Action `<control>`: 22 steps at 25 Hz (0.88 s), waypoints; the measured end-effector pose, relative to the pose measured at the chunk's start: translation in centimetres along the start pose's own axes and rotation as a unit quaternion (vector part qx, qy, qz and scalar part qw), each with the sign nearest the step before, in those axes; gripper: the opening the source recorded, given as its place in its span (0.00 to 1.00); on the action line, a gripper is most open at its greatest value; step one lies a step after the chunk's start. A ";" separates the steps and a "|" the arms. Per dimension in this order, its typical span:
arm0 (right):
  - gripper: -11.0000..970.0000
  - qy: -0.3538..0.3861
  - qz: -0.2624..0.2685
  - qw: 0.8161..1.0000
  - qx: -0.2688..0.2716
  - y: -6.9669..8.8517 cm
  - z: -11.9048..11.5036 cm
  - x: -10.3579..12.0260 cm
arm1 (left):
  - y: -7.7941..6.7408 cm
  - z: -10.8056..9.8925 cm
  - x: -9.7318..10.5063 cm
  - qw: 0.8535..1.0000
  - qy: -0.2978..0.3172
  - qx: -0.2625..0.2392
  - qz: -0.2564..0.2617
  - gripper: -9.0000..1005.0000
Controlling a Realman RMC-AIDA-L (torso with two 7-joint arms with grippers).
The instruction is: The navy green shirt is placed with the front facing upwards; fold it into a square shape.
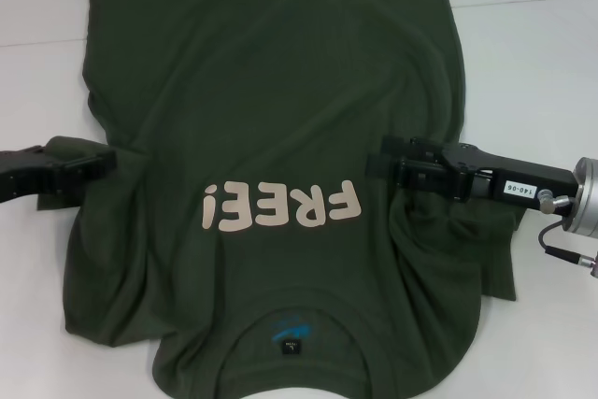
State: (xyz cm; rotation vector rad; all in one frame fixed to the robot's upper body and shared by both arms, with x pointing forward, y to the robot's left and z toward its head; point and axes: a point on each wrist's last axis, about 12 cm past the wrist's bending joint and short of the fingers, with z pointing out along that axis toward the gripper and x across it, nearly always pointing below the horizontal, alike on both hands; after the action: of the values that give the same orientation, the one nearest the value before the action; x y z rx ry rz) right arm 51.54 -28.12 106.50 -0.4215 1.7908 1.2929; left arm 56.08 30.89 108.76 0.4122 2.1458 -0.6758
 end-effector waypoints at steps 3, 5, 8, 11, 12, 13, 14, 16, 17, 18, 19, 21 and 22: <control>0.94 0.000 0.000 1.000 0.000 0.0 0.0 0.0 | 0.1 -0.2 -0.1 1.000 -0.001 -0.001 0.002 0.73; 0.94 0.000 0.001 1.000 0.000 0.0 0.0 0.1 | 0.2 -0.4 -0.2 1.000 -0.002 -0.005 0.003 0.72; 0.94 0.000 0.002 1.000 0.000 0.0 0.1 0.1 | 0.3 -0.6 -0.2 1.000 -0.003 -0.008 0.004 0.69; 0.94 -0.001 0.002 1.000 0.000 0.0 0.1 0.2 | 0.5 -0.8 -0.1 1.000 -0.006 -0.014 -0.001 0.67; 0.94 -0.001 0.002 1.000 0.000 0.1 0.1 0.2 | 0.6 -0.9 -0.1 1.000 -0.008 -0.016 -0.003 0.66; 0.94 -0.001 0.003 1.000 0.000 0.1 0.1 0.2 | 0.8 -1.2 -0.1 1.000 -0.013 -0.021 -0.009 0.65; 0.94 -0.001 0.003 1.000 0.000 0.1 0.1 0.2 | 1.1 -1.4 -0.1 0.999 -0.018 -0.025 -0.014 0.65; 0.94 -0.001 0.003 1.000 -0.001 0.1 0.2 0.3 | 1.5 -2.0 -0.1 0.999 -0.025 -0.032 -0.025 0.60; 0.94 -0.001 0.003 1.000 -0.001 0.1 0.2 0.3 | 1.7 -2.1 -0.1 0.999 -0.026 -0.034 -0.027 0.56; 0.94 -0.001 0.004 1.000 -0.001 0.1 0.2 0.3 | 1.8 -2.3 -0.1 0.999 -0.027 -0.036 -0.030 0.52; 0.94 -0.001 0.003 1.000 -0.001 0.1 0.2 0.3 | 1.9 -2.4 -0.1 0.998 -0.027 -0.037 -0.033 0.48; 0.94 -0.001 0.003 1.000 -0.001 0.1 0.2 0.3 | 2.1 -2.5 0.0 0.998 -0.025 -0.038 -0.037 0.42; 0.94 -0.001 0.003 1.000 -0.001 0.1 0.2 0.3 | 2.1 -2.5 0.0 0.998 -0.025 -0.037 -0.039 0.40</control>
State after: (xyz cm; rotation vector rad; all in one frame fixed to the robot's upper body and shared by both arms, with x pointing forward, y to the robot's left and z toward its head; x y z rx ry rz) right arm 51.41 -27.85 106.33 -0.4154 1.7906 1.2991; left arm 55.54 34.08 109.35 0.2709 2.1418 -0.6398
